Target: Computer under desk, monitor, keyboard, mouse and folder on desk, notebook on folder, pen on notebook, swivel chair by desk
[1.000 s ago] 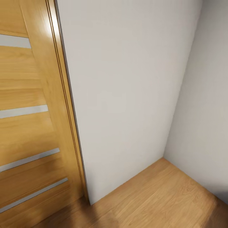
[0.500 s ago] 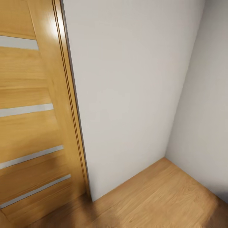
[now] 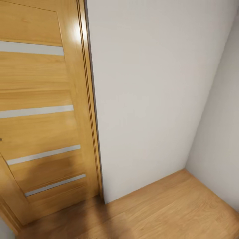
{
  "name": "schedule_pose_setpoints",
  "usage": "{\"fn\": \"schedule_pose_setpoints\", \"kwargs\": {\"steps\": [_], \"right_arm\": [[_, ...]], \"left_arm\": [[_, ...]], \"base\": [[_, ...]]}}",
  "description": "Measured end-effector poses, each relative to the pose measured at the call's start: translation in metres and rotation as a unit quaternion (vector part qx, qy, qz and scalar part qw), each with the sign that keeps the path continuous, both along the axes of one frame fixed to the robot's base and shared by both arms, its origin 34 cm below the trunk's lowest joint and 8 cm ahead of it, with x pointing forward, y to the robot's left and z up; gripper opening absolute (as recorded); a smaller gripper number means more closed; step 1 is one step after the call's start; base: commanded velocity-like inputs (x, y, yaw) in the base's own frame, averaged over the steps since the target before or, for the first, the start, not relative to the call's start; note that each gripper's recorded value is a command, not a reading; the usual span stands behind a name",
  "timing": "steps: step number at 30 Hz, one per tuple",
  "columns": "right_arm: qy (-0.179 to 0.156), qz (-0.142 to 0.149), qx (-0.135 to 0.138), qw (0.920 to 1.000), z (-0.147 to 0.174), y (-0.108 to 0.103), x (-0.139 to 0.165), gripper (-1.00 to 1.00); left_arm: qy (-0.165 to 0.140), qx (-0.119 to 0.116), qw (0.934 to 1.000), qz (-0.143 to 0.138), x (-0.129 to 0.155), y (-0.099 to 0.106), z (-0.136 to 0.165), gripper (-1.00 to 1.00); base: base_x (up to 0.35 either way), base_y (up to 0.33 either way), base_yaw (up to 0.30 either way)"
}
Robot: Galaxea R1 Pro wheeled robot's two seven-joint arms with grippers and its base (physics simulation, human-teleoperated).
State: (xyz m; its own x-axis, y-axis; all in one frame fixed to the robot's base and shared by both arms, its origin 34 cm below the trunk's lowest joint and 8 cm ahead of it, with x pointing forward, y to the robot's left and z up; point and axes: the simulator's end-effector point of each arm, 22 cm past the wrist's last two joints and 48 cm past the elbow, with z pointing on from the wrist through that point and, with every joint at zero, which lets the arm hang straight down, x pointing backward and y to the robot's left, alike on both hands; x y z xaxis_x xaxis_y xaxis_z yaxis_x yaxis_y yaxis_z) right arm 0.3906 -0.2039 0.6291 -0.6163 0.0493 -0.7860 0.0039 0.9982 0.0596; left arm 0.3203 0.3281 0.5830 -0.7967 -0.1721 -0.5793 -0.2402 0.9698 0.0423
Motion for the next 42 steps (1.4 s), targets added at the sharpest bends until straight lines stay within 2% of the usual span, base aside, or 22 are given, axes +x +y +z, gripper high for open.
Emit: {"fn": "schedule_pose_setpoints", "kwargs": {"steps": [2, 9, 20, 32, 42], "right_arm": [[0.005, 0.01, -0.002, 0.9999, -0.0025, 0.0035, -0.0043, 1.0], [0.008, 0.03, -0.006, 0.9995, -0.004, 0.0098, -0.0077, 1.0], [0.008, 0.033, -0.007, 0.9994, -0.0045, 0.011, -0.0086, 1.0], [0.009, 0.032, -0.006, 0.9994, -0.0045, 0.0111, -0.0088, 1.0], [0.006, 0.03, -0.007, 0.9995, -0.0037, 0.0099, -0.0079, 1.0]], "left_arm": [[-0.001, 0.001, 0.9999, 0.014, -0.001, 0.0056, 0.0004, 1.0], [-0.013, 0.004, 0.9997, 0.021, 0.0025, 0.0097, 0.0038, 1.0], [-0.018, 0.005, 0.9996, 0.022, 0.004, 0.0105, 0.0051, 1.0], [-0.018, 0.005, 0.9996, 0.022, 0.0043, 0.0105, 0.0051, 1.0], [-0.018, 0.005, 0.9996, 0.022, 0.0042, 0.0106, 0.0051, 1.0]], "base": [[-0.001, -0.002, 0.281], [0.0, -0.001, 0.281], [0.0, 0.0, 0.275], [0.0, 0.0, 0.074], [-0.007, 0.0, 0.25]]}}
